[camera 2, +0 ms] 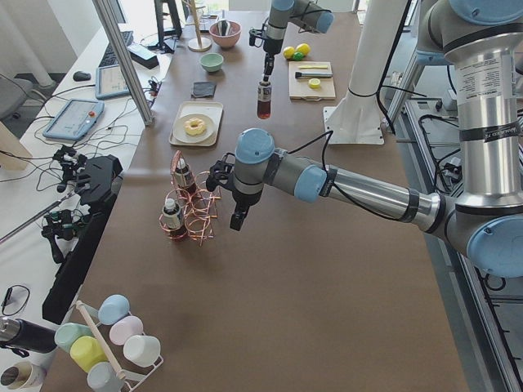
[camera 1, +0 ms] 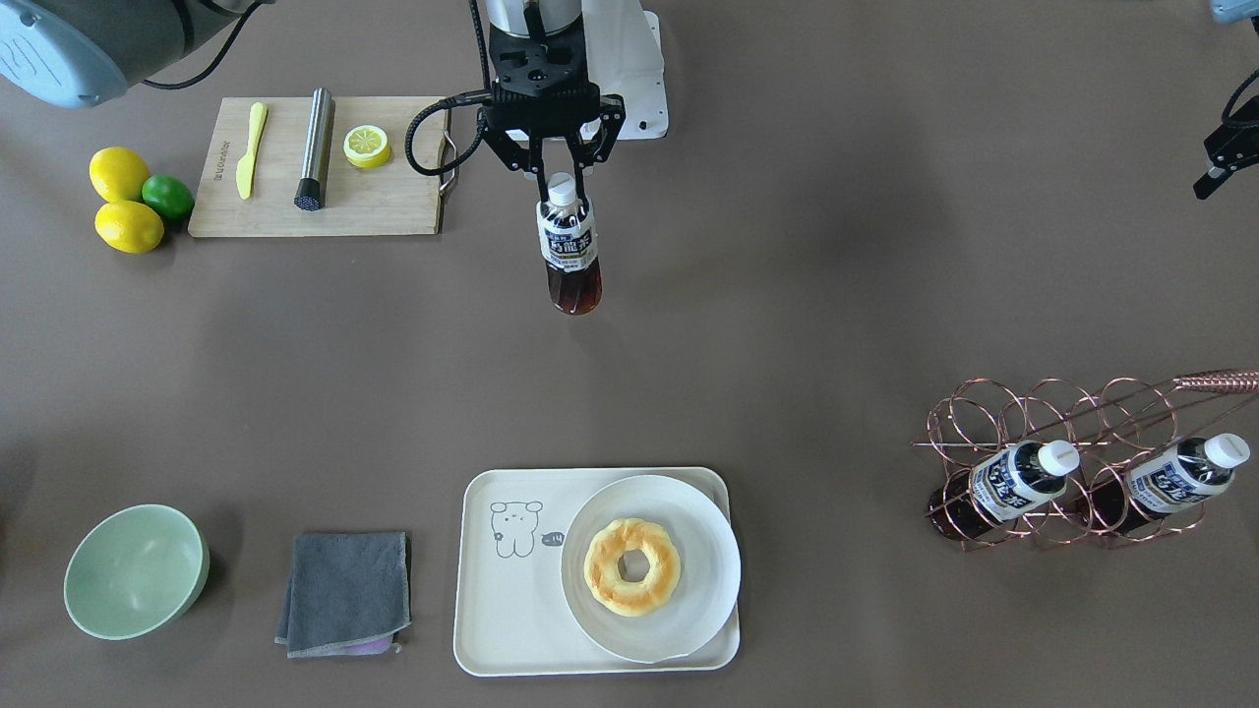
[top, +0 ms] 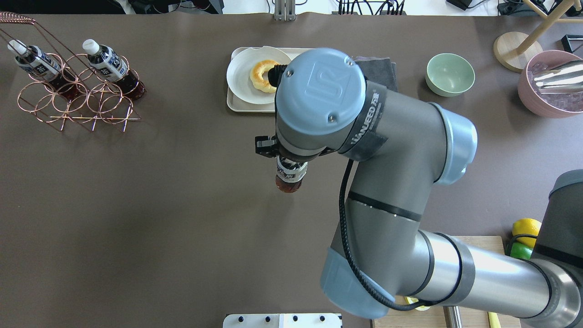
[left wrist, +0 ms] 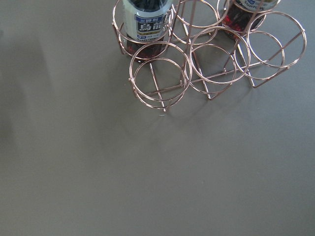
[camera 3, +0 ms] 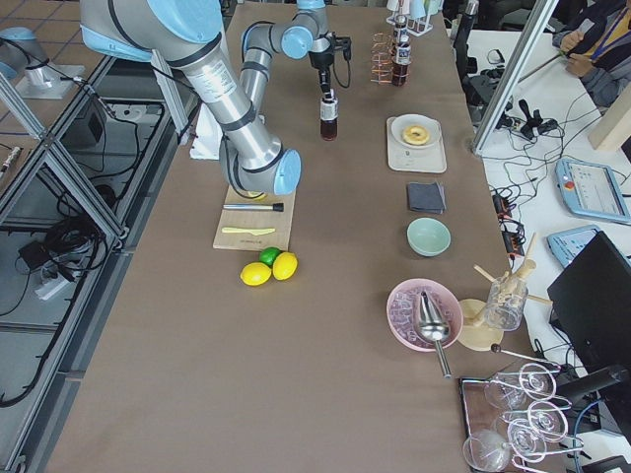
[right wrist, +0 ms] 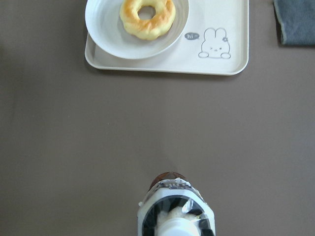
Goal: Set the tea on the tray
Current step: 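Carry the tea bottle with the right gripper onto the cream tray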
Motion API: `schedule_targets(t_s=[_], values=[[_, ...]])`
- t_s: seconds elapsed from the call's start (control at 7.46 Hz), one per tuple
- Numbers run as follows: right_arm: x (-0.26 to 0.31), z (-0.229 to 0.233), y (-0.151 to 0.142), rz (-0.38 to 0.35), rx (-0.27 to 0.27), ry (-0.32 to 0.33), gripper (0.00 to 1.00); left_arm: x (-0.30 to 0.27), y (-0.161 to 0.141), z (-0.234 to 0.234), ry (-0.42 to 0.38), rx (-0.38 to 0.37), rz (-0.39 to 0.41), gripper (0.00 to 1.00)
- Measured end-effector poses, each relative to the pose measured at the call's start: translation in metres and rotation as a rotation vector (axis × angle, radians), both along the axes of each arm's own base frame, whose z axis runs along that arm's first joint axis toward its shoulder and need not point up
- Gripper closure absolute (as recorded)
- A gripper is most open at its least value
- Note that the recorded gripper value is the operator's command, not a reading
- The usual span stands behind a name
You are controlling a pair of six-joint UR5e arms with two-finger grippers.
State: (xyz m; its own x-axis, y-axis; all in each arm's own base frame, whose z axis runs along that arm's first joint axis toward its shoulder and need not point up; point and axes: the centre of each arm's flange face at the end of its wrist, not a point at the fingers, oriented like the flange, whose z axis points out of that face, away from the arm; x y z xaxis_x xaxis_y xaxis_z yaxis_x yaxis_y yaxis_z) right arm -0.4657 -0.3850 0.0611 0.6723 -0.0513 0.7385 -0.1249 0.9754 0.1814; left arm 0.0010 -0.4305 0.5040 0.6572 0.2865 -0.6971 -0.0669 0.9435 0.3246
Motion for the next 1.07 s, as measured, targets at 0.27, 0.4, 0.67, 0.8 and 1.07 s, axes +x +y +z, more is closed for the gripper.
schedule_targets(t_s=[0.27,0.4,0.67,0.8,1.07], values=[[0.038,0.001,-0.054,-0.001,0.026,0.014,1.0,-0.009,0.009,0.006,-0.002,-0.01,-0.017,0.04],[0.047,-0.002,-0.09,0.003,0.026,0.033,1.0,-0.014,0.012,0.009,-0.003,-0.015,-0.026,0.04],[0.041,-0.008,-0.165,0.007,0.018,0.06,1.0,-0.018,0.015,0.011,-0.003,-0.018,-0.035,0.04],[0.034,-0.001,-0.202,0.008,0.008,0.05,1.0,-0.021,0.015,0.011,-0.003,-0.018,-0.042,0.04],[0.031,0.001,-0.266,-0.003,0.005,0.068,1.0,-0.024,0.016,0.012,-0.004,-0.02,-0.049,0.04]])
